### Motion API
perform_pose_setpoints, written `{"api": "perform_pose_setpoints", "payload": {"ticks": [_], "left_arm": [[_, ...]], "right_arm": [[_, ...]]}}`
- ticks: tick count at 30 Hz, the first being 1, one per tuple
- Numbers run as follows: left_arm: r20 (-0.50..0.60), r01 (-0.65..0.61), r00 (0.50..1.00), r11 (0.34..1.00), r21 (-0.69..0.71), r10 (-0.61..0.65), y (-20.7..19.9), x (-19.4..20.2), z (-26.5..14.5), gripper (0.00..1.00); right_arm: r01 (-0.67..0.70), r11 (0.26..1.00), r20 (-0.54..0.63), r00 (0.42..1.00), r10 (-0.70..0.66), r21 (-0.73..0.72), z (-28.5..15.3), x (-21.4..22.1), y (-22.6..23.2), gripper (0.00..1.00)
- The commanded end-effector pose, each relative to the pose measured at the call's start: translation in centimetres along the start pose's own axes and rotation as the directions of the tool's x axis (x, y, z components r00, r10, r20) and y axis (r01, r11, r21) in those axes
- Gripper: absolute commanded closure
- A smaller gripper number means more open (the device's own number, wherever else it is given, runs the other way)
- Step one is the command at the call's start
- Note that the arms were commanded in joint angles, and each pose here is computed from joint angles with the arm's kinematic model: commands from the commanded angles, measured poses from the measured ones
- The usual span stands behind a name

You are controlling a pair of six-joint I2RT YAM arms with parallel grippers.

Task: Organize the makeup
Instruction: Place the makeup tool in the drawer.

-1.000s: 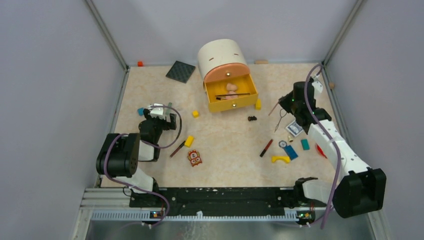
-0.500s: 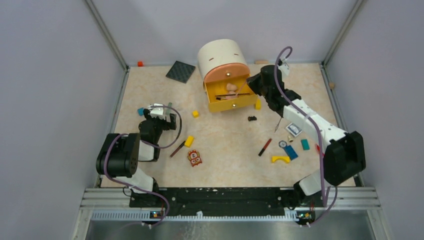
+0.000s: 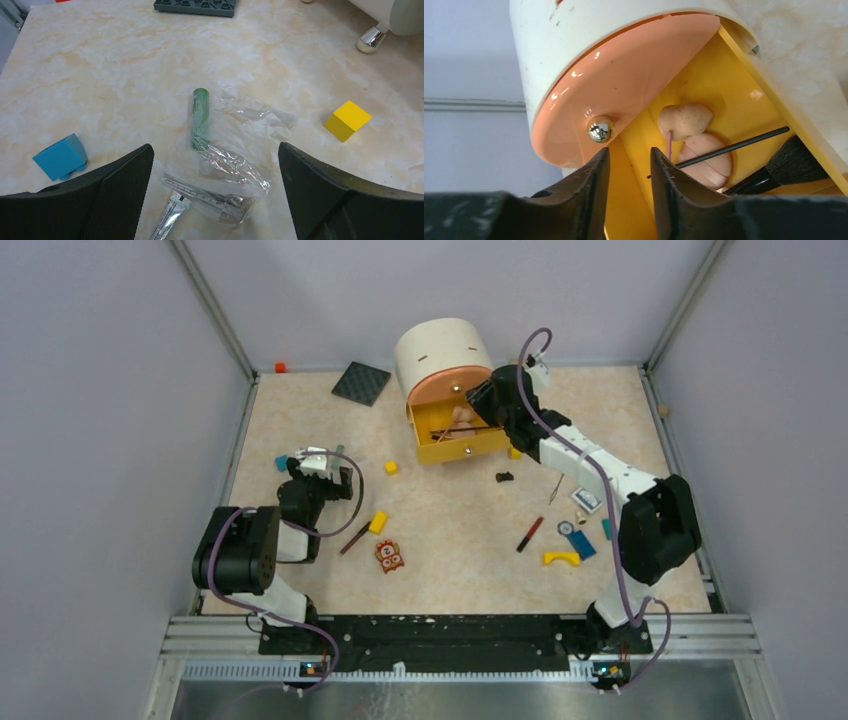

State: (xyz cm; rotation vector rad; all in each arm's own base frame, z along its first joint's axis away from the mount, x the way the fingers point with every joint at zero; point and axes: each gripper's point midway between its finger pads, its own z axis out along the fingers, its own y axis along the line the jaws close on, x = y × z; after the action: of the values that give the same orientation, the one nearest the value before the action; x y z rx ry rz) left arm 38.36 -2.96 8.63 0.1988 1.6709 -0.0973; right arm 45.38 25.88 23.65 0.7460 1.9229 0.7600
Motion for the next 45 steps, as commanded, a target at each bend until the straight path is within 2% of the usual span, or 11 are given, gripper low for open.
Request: {"api": "perform_pose_setpoints", "payload": {"ticks": [1, 5, 7, 11, 15, 19, 26, 33, 45], "left_arm": [[0.036, -0.006, 0.999, 1.0, 0.0, 0.006, -0.1, -0.6, 0.0, 0.01], [0.035, -0.006, 0.999, 1.0, -0.002, 0.006, 0.0, -0.6, -0.1, 0.01], [0.036, -0.006, 0.999, 1.0, 0.0, 0.006, -0.1, -0.6, 0.0, 0.01], [0.036, -0.005, 0.999, 1.0, 0.0, 0.005, -0.1, -0.6, -0.1, 0.01], [0.035, -0.005, 0.999, 1.0, 0.0, 0.005, -0.1, -0.6, -0.1, 0.01], [0.035, -0.005, 0.999, 1.0, -0.001, 0.005, 0.0, -0.6, 0.0, 0.01], [0.035, -0.006, 0.999, 1.0, 0.0, 0.006, -0.1, -0.6, 0.0, 0.01], [0.035, -0.006, 0.999, 1.0, 0.0, 0.006, -0.1, -0.6, -0.1, 0.01], [0.037, -0.005, 0.999, 1.0, 0.0, 0.005, -0.1, -0.7, 0.0, 0.01]], "right_arm": [[0.007, 0.998, 0.046, 0.999, -0.003, -0.069, -1.1, -2.0, 3.4, 0.61], [0.066, 0.996, 0.084, 0.995, -0.061, -0.064, -2.4, -3.2, 3.2, 0.56], [0.139, 0.988, 0.112, 0.985, -0.13, -0.073, -3.4, -3.9, 3.0, 0.55], [0.224, 0.974, 0.16, 0.962, -0.223, 0.009, -5.3, -4.6, -0.8, 0.52], [0.288, 0.95, 0.157, 0.939, -0.305, 0.122, -7.2, -4.5, -5.8, 0.52], [0.297, 0.925, 0.149, 0.93, -0.336, 0.238, -9.4, -4.8, -11.2, 0.52], [0.247, 0.925, 0.149, 0.943, -0.299, 0.289, -13.0, -5.5, -16.7, 0.52], [0.243, 0.918, 0.133, 0.946, -0.296, 0.315, -13.6, -5.2, -18.4, 0.52], [0.251, 0.913, 0.101, 0.95, -0.297, 0.32, -13.2, -4.9, -18.4, 0.52]]}}
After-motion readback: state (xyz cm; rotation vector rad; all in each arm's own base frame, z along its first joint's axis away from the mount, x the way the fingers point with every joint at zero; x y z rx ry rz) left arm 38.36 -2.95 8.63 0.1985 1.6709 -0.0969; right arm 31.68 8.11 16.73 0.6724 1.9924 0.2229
